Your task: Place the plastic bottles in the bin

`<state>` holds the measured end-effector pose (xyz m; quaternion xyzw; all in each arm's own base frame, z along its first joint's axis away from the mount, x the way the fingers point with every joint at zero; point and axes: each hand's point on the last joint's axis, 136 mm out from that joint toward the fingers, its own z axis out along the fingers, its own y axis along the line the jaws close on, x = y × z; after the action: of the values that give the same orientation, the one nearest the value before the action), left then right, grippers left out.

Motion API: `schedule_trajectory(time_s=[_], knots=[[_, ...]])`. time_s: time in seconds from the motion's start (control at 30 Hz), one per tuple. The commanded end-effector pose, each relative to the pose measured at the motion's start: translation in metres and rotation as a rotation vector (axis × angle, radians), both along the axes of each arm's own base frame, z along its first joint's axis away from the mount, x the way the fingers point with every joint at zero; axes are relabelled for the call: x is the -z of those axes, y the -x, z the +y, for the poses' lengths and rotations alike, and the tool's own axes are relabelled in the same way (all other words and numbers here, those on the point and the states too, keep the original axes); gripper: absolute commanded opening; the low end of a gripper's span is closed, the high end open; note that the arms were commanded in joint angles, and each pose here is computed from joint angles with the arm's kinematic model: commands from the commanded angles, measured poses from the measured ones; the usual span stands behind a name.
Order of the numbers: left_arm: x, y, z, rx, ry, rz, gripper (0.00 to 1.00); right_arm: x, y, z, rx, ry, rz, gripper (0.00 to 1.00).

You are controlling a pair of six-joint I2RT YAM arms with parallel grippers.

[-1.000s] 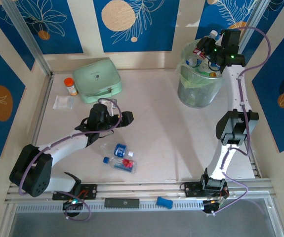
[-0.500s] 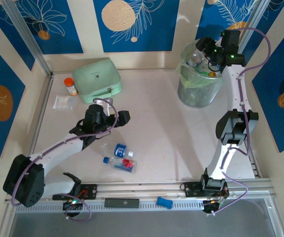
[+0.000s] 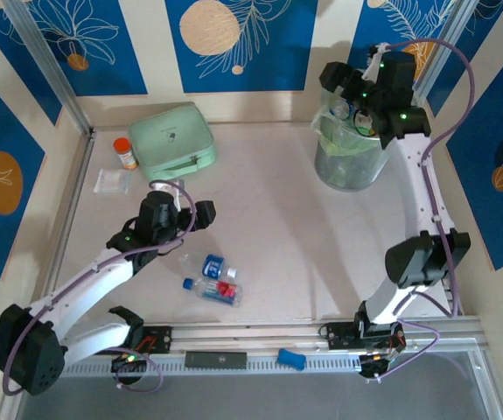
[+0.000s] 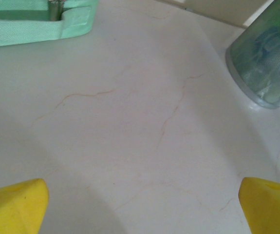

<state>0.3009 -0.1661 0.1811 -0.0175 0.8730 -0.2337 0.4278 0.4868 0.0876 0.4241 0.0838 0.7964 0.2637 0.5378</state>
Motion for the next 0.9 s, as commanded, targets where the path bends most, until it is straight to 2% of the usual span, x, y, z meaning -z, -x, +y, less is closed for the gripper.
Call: schedule_trajectory(time_s=[0.0, 0.1, 0.2, 0.4, 0.5, 0.63, 0.87], knots=[[0.01, 0.015, 0.014, -0.02, -0.075, 0.062, 1.0, -0.002, 0.013, 0.02, -0.058, 0.062, -0.071, 0.99], [0.017, 0.029, 0.018, -0.018, -0.068, 0.121, 1.0, 0.0, 0.027, 0.03, -0.095, -0.008, -0.11, 0.99], [0.023, 0.043, 0.02, -0.023, -0.041, 0.183, 1.0, 0.004, 0.041, 0.043, -0.201, -0.066, -0.15, 0.99], [0.04, 0.071, 0.026, -0.061, -0.004, 0.309, 1.0, 0.039, 0.06, 0.068, -0.306, -0.13, -0.045, 0.99], [0.053, 0.08, 0.024, -0.082, 0.024, 0.357, 1.0, 0.07, 0.067, 0.082, -0.306, -0.097, 0.007, 0.99], [0.075, 0.088, 0.022, -0.135, 0.05, 0.422, 1.0, 0.107, 0.083, 0.11, -0.326, 0.014, 0.002, 0.99], [0.101, 0.085, 0.016, -0.23, 0.13, 0.474, 1.0, 0.15, 0.11, 0.153, -0.374, 0.188, 0.033, 0.99]])
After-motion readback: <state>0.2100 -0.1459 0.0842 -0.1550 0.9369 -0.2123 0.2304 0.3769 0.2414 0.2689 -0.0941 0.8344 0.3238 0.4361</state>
